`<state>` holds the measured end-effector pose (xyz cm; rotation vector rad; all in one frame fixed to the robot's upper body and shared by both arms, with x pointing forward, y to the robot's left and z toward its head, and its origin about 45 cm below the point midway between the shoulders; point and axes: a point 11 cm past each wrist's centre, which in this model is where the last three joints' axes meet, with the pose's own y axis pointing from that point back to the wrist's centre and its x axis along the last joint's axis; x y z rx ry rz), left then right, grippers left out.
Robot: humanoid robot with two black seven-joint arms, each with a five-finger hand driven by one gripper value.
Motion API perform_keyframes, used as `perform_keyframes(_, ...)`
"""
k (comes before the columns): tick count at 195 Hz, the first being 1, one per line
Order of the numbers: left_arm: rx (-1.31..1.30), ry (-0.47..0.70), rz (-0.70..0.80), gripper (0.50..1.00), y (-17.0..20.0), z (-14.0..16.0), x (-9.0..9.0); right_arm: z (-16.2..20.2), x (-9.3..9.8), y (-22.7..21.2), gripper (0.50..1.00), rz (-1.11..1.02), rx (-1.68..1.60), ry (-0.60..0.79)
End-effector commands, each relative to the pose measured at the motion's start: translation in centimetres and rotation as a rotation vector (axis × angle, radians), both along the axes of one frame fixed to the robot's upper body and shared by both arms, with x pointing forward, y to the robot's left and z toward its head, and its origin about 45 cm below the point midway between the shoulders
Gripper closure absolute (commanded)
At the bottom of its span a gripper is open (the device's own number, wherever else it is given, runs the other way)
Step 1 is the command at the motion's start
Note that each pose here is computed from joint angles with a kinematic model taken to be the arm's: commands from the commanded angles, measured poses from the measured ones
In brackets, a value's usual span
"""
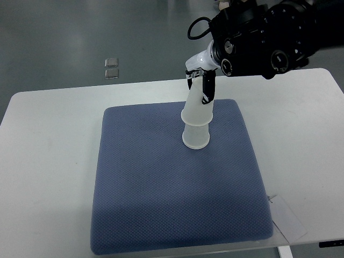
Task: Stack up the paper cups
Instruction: 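Open the right hand and lift it off the stacked cups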
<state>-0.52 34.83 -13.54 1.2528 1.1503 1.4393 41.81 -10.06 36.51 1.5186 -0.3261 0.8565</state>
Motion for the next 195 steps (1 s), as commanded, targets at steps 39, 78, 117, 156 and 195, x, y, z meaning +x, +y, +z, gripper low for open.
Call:
perform_keyframes(39,0.0,0.0,0.0,0.5,0.0,0.0,0.0,0.2,0.0,0.1,0.718,-0.001,0.003,-0.005)
perform_keyframes(78,0.0,0.0,0.0,0.5,0.0,0.0,0.0,0.3,0.1,0.1,0.718,0.0,0.003,-0.007)
perform_keyframes(117,0.0,0.0,0.0,0.5,0.0,0.0,0.0,0.6,0.1,0.1,0.718,0.0,0.006,-0.012)
perform_keyframes(156,0.0,0.0,0.0,0.5,0.0,0.0,0.0,1.6,0.5,-0.5,0.715,-0.021,0.032,-0.026)
perform_keyframes(195,0.0,0.0,0.0,0.5,0.0,0.0,0.0,4.1,2.7,-3.2,0.715,-0.136,0.17,-0.072)
